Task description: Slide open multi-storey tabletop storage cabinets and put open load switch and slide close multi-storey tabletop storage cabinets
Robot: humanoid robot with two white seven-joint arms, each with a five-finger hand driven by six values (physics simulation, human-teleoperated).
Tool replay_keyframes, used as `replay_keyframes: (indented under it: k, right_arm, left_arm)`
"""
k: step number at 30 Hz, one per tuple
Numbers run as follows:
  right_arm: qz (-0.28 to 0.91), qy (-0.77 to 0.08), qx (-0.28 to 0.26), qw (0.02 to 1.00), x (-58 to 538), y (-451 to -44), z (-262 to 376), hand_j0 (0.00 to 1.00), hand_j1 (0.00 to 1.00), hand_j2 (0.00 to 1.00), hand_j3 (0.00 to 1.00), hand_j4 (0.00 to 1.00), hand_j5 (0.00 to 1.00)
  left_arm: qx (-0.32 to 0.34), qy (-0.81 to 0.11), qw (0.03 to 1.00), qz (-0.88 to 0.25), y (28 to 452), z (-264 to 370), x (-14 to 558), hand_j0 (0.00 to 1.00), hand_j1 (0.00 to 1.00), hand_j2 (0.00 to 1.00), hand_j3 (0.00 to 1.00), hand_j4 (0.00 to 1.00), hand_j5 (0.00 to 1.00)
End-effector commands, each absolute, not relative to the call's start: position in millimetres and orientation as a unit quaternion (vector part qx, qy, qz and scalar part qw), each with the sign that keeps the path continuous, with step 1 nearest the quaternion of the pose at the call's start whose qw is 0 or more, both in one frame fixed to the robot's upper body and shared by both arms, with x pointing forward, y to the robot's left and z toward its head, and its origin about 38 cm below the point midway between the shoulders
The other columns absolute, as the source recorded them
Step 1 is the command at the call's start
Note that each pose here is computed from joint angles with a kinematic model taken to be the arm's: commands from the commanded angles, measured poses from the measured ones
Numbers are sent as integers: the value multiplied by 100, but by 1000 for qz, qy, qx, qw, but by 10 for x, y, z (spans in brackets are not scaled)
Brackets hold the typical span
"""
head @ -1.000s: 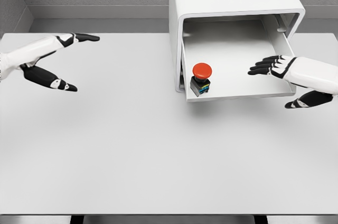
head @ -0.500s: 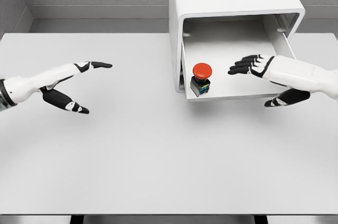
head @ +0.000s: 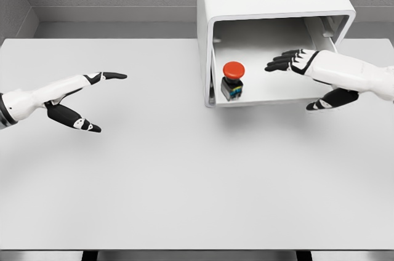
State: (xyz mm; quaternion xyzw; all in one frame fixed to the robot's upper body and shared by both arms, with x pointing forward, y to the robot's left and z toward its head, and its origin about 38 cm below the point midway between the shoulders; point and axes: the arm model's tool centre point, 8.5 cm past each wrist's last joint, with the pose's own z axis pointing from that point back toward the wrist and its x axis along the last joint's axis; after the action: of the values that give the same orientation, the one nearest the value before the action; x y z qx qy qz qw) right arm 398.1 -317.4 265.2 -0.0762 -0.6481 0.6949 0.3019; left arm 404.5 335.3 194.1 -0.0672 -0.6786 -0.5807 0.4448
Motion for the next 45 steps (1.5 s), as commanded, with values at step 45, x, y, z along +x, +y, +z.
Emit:
replay_keyframes:
  k: [45]
  right_arm:
    - [672,-655,-78,337,4607,-3012,2531,100,100,100,100,100,100]
  left_arm:
    - [-69,-677,451,-578,3377,1911,4025,100,100,100,100,100,100]
